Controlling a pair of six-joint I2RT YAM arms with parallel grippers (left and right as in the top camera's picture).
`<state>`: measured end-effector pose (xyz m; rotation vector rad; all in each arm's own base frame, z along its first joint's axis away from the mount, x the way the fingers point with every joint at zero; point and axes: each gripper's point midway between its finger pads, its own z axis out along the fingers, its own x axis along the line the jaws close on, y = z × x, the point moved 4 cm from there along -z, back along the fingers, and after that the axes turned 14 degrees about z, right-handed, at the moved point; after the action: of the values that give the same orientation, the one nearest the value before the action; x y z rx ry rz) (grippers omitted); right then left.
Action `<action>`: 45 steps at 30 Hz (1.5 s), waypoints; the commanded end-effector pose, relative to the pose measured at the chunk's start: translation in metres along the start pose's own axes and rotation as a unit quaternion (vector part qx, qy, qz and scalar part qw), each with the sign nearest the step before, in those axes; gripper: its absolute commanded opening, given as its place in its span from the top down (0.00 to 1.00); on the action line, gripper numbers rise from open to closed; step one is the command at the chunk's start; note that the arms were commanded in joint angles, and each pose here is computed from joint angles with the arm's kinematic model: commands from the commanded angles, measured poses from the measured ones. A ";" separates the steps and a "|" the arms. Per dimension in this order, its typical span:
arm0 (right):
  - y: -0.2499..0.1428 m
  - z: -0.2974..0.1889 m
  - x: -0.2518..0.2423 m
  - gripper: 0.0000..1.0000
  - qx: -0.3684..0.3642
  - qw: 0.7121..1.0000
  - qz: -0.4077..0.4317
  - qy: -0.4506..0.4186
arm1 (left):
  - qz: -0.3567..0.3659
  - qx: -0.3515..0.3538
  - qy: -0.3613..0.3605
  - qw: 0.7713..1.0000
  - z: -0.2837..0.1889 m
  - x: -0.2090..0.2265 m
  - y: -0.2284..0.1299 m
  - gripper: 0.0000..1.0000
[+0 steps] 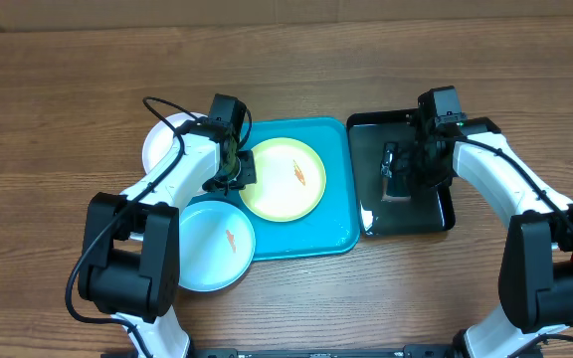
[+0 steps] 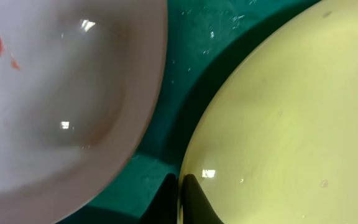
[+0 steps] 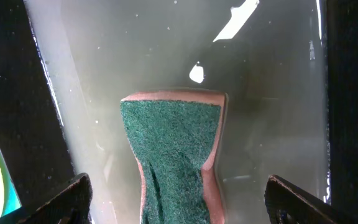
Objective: Clean dirty plates on tray and stack at the side
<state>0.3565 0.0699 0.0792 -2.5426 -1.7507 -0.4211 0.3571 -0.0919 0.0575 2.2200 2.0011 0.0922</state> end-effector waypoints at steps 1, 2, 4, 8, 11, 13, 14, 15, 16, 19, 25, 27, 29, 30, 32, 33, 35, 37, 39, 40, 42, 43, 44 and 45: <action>-0.001 0.001 -0.001 0.10 0.001 1.000 -0.026 -0.006 | -0.005 0.001 -0.022 1.000 0.006 -0.004 0.000 0.96; -0.002 0.000 -0.001 0.10 0.004 0.998 -0.056 -0.007 | -0.005 -0.001 -0.034 0.999 0.005 -0.007 0.001 0.96; -0.002 -0.004 -0.001 0.10 0.009 0.997 -0.081 -0.009 | -0.004 -0.004 -0.041 0.999 0.005 -0.010 0.002 0.96; -0.001 -0.009 0.001 0.10 0.012 0.997 -0.078 -0.010 | -0.004 -0.005 -0.042 0.999 0.005 -0.010 0.003 0.94; -0.002 -0.008 0.003 0.16 0.014 0.997 -0.078 -0.001 | -0.004 -0.005 -0.042 0.999 0.005 -0.010 0.003 0.94; -0.002 -0.008 0.004 0.16 0.015 0.997 -0.079 0.000 | -0.004 -0.006 -0.042 0.999 0.005 -0.010 0.003 0.93; -0.002 -0.008 0.004 0.16 0.016 0.997 -0.078 0.000 | -0.004 -0.007 -0.042 0.999 0.005 -0.010 0.003 0.92; -0.003 -0.008 0.003 0.16 0.016 0.997 -0.078 0.000 | -0.004 -0.007 -0.042 0.999 0.005 -0.010 0.003 0.92; -0.003 -0.008 0.003 0.16 0.017 0.997 -0.078 0.000 | -0.004 -0.008 -0.042 0.999 0.005 -0.010 0.004 0.92; -0.006 -0.004 0.001 0.16 0.019 0.997 -0.077 -0.002 | -0.004 -0.008 -0.042 0.999 0.005 -0.010 0.004 0.91; -0.009 -0.002 0.006 0.00 0.026 0.997 -0.076 0.021 | -0.004 -0.008 -0.042 0.999 0.005 -0.010 0.004 0.96; -0.009 -0.002 0.011 0.00 0.027 0.996 -0.077 0.038 | -0.004 -0.009 -0.040 0.999 0.005 -0.009 0.004 0.96; -0.006 -0.003 0.012 0.00 0.022 0.996 -0.078 0.041 | -0.004 -0.009 -0.039 0.999 0.005 -0.009 0.004 0.96; -0.005 -0.003 0.012 0.09 0.020 0.996 -0.078 0.042 | -0.004 -0.009 -0.038 0.999 0.005 -0.009 0.004 0.96; -0.005 -0.003 0.013 0.40 0.019 0.996 -0.078 0.042 | -0.004 -0.010 -0.036 0.999 0.005 -0.008 0.004 0.96; -0.005 -0.003 0.013 0.45 0.019 0.996 -0.075 0.041 | -0.004 -0.010 -0.036 0.999 0.005 -0.008 0.004 0.96; -0.005 -0.003 0.012 0.45 0.020 0.998 -0.054 0.040 | -0.004 -0.010 -0.036 0.999 0.005 -0.008 0.004 0.96; -0.005 -0.003 0.012 0.45 0.021 0.998 -0.039 0.039 | -0.004 -0.011 -0.037 0.999 0.005 -0.008 0.005 0.96; -0.007 -0.002 0.012 0.45 0.022 0.998 -0.041 0.036 | -0.004 -0.011 -0.037 0.999 0.005 -0.009 0.005 0.96; -0.007 -0.001 0.012 0.45 0.019 0.999 -0.036 0.028 | -0.004 -0.011 -0.037 0.999 0.005 -0.008 0.005 0.95; -0.007 0.000 0.011 0.44 0.011 0.999 -0.030 0.012 | -0.004 -0.011 -0.037 0.999 0.005 -0.008 0.005 0.95; -0.007 0.000 0.012 0.42 0.010 0.999 -0.033 0.010 | -0.003 -0.011 -0.037 0.999 0.005 -0.008 0.005 0.94; -0.008 0.000 0.014 0.41 0.009 0.999 -0.036 0.009 | -0.004 -0.011 -0.037 0.999 0.005 -0.008 0.005 0.94; -0.009 0.001 0.015 0.41 0.008 0.999 -0.040 0.008 | -0.003 -0.011 -0.037 0.999 0.005 -0.008 0.005 0.94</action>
<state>0.3543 0.0832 0.0830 -2.4268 -1.8390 -0.4468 0.3645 -0.1030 0.0598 2.1670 1.9445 0.0487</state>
